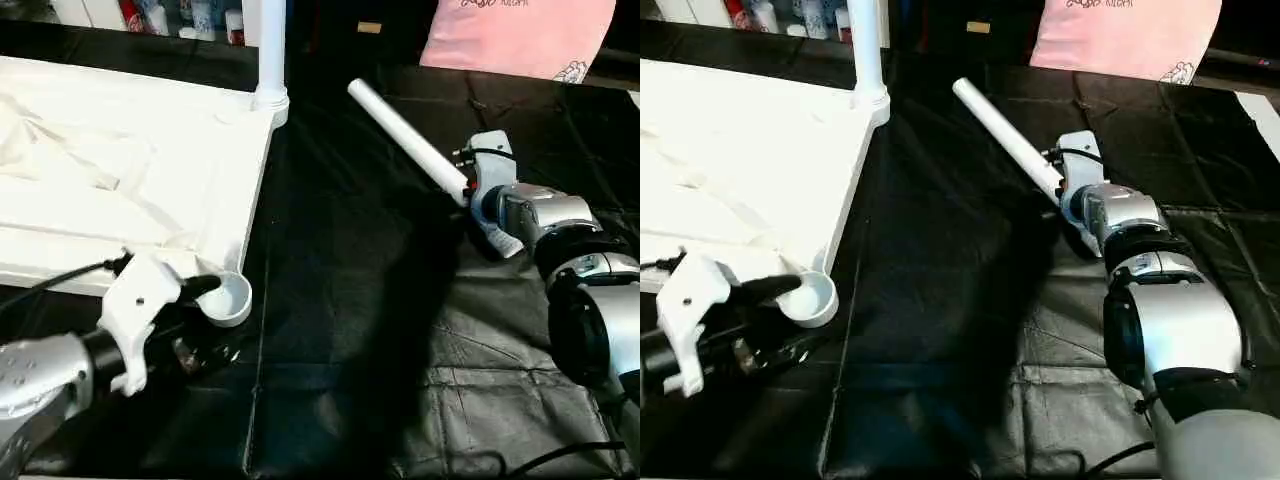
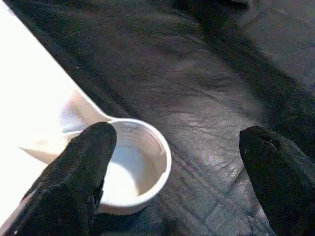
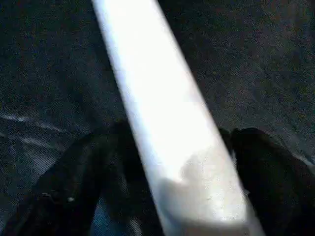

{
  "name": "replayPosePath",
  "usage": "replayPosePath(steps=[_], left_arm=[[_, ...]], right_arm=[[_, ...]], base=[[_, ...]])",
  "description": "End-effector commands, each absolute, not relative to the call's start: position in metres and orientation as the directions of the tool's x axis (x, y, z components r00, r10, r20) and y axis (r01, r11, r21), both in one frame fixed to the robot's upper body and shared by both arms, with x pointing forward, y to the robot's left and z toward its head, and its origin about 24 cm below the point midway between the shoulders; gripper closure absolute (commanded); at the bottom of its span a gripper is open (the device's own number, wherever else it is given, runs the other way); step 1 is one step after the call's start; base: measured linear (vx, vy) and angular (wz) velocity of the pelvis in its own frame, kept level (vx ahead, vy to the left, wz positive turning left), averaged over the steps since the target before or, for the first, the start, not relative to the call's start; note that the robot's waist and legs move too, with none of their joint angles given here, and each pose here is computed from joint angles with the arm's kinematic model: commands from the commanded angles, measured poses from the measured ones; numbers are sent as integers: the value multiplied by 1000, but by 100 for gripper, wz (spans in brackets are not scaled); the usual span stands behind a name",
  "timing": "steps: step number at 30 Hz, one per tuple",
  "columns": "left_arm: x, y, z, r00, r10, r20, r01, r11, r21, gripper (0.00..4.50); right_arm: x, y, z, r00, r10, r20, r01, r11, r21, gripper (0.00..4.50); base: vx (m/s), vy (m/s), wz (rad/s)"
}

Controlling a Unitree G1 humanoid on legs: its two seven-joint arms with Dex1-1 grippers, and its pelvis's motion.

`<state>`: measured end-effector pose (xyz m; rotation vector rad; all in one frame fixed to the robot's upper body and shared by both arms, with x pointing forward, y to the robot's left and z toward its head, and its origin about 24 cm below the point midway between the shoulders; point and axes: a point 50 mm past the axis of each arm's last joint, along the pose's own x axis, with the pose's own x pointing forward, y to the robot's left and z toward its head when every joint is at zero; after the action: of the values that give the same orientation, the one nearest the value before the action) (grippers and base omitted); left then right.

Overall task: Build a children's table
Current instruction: Pick table leg

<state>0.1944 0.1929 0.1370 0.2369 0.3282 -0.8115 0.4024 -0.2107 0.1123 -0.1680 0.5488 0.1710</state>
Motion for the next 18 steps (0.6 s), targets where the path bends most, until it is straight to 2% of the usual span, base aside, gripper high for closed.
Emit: replayPosePath(steps=[1,10,17,18], left_arm=[[194,189,135,619,-687,-381,762,643,76,0],[202,186,137,628,-691,-358,759,646,86,0],[218,180,136,645,-698,-309,751,654,92,0],[224,179,136,651,-700,-294,748,657,93,0]], right_arm=[[393,-224,95,791,75,-608,-199,970,-139,80],[390,-228,91,781,79,-619,-199,972,-126,162],[389,-229,91,791,104,-603,-179,982,-64,206],[389,-228,91,791,113,-602,-184,981,-57,229]], base=[[0,0,0],[0,0,0],[0,0,0],[0,0,0]])
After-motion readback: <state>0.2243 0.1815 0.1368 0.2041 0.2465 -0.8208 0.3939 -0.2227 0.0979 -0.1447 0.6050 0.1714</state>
